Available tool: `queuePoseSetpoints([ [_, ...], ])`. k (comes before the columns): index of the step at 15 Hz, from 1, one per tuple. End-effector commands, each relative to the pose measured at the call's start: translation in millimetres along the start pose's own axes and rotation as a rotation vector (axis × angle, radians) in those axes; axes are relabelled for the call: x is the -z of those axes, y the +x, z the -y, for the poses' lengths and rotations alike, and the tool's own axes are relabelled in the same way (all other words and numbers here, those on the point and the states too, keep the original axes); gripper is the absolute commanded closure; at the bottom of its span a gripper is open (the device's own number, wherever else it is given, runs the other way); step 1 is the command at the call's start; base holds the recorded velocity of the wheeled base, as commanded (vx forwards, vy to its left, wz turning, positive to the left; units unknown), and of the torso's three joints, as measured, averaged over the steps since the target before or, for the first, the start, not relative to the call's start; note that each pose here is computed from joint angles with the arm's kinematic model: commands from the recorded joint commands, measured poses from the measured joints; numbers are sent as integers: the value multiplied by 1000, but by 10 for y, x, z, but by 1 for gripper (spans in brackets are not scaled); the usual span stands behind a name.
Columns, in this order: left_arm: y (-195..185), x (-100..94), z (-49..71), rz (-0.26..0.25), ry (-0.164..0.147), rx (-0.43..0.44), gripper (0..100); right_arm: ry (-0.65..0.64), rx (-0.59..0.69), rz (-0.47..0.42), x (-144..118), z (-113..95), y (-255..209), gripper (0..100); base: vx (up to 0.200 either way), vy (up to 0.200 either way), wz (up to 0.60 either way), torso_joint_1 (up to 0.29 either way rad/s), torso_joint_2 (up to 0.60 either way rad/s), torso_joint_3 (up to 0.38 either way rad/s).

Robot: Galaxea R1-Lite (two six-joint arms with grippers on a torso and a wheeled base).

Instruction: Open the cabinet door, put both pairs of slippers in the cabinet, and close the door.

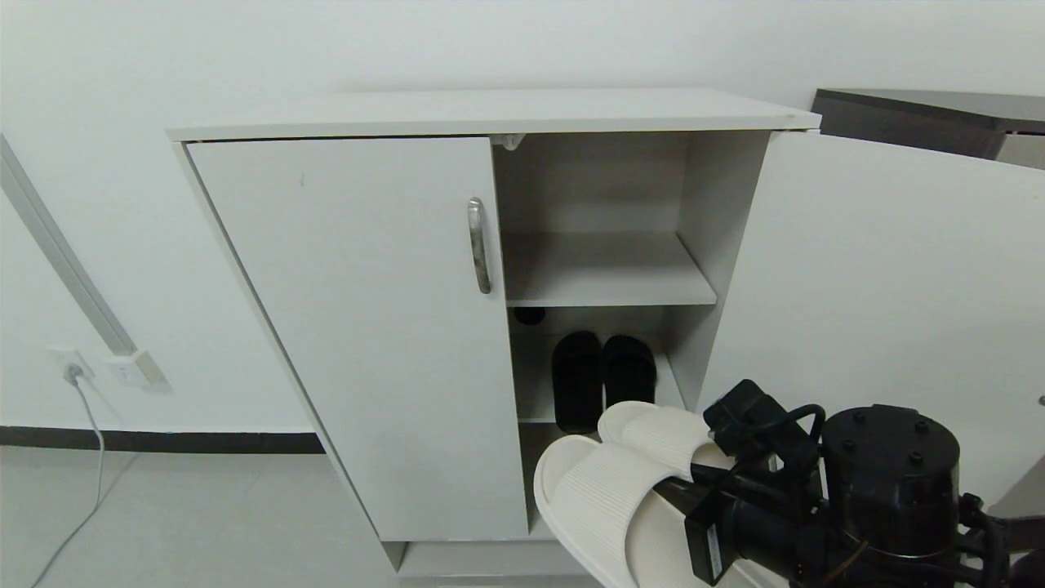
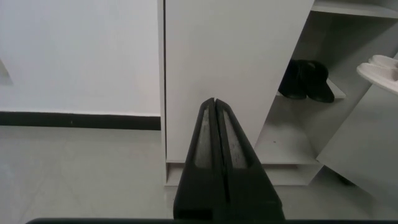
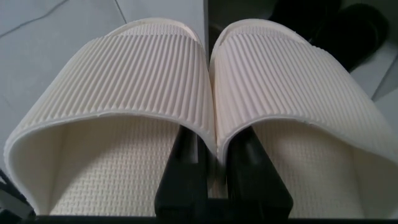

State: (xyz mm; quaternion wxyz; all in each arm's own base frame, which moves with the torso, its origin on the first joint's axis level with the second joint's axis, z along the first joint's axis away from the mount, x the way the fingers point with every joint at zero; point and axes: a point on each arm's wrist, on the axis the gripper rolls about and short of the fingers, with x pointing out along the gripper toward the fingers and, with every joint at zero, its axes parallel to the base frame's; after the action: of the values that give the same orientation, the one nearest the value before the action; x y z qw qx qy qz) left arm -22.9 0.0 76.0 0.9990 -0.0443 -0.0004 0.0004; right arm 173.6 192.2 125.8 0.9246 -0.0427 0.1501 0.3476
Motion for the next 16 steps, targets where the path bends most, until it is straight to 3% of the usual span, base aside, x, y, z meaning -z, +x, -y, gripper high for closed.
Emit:
queuePoseSetpoints([
  [1, 1, 0, 0, -1, 0, -1, 100, -11, 9, -12, 29, -2, 38, 100, 0, 0, 0, 0, 0, 0],
  [3, -1, 1, 0, 1, 0, 1, 100, -8, 103, 17, -35, -3, 191, 100, 0, 0, 0, 0, 0, 0],
  [5, 1, 0, 0, -1, 1, 1, 100, 24, 290, 47, -109, -13, 501, 100, 0, 0, 0, 0, 0, 0],
  [7, -1, 1, 0, 1, 1, 1, 100, 49, 354, 78, -176, -114, 633, 100, 0, 0, 0, 0, 0, 0],
  [12, -1, 1, 0, 1, 1, 1, 100, 83, 506, 109, -720, -264, 774, 100, 0, 0, 0, 0, 0, 0],
  [16, -1, 1, 0, 1, 1, 1, 100, 165, 607, 68, -1163, -437, 696, 100, 0, 0, 0, 0, 0, 0],
])
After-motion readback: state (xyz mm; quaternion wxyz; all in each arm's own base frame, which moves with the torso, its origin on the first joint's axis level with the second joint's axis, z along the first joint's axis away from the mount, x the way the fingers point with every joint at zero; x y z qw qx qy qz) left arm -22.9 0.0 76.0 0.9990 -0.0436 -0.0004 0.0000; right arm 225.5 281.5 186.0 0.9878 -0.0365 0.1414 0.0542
